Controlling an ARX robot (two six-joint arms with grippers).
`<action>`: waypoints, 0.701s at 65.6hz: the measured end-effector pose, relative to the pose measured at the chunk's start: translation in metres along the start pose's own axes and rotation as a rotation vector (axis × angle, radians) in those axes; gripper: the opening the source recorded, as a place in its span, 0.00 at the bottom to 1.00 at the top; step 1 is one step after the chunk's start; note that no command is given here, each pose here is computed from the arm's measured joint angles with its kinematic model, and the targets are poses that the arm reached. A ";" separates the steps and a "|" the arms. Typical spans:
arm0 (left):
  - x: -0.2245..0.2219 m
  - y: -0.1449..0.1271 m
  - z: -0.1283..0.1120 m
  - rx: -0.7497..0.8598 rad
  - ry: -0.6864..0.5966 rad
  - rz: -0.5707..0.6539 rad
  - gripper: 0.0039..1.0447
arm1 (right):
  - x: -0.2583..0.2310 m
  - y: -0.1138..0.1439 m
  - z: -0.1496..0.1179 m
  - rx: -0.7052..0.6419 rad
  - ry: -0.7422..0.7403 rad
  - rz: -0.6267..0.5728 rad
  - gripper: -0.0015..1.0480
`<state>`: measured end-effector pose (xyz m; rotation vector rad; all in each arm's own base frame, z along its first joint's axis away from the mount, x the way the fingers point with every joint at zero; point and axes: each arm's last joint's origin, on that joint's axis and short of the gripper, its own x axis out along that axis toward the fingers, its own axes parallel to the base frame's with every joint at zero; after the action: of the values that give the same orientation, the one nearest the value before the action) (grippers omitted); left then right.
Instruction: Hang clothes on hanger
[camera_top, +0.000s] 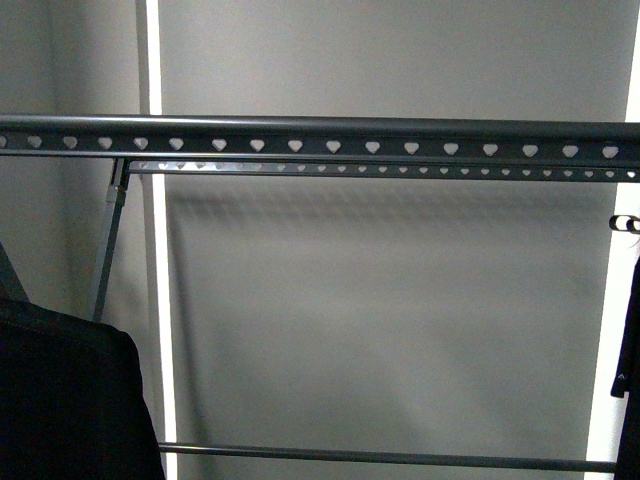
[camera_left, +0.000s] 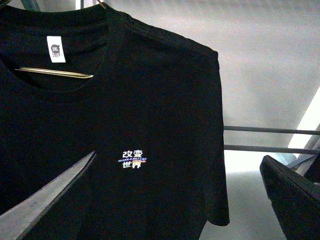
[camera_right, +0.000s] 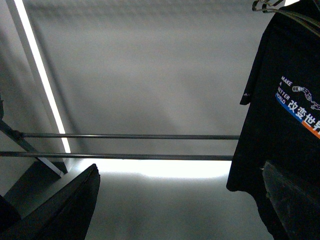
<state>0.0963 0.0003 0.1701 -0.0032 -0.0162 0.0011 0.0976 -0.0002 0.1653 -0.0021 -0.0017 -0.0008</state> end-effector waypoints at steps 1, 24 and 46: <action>0.000 0.000 0.000 0.000 0.000 0.000 0.94 | 0.000 0.000 0.000 0.000 0.000 0.000 0.93; 0.000 0.000 0.000 0.000 0.000 0.000 0.94 | 0.000 0.000 0.000 0.000 0.000 0.000 0.93; 0.042 -0.032 0.059 -0.059 -0.067 0.264 0.94 | 0.000 0.000 0.000 0.000 0.000 0.000 0.93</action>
<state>0.1370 -0.0317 0.2302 -0.0645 -0.0830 0.2652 0.0976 -0.0002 0.1653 -0.0021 -0.0017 -0.0008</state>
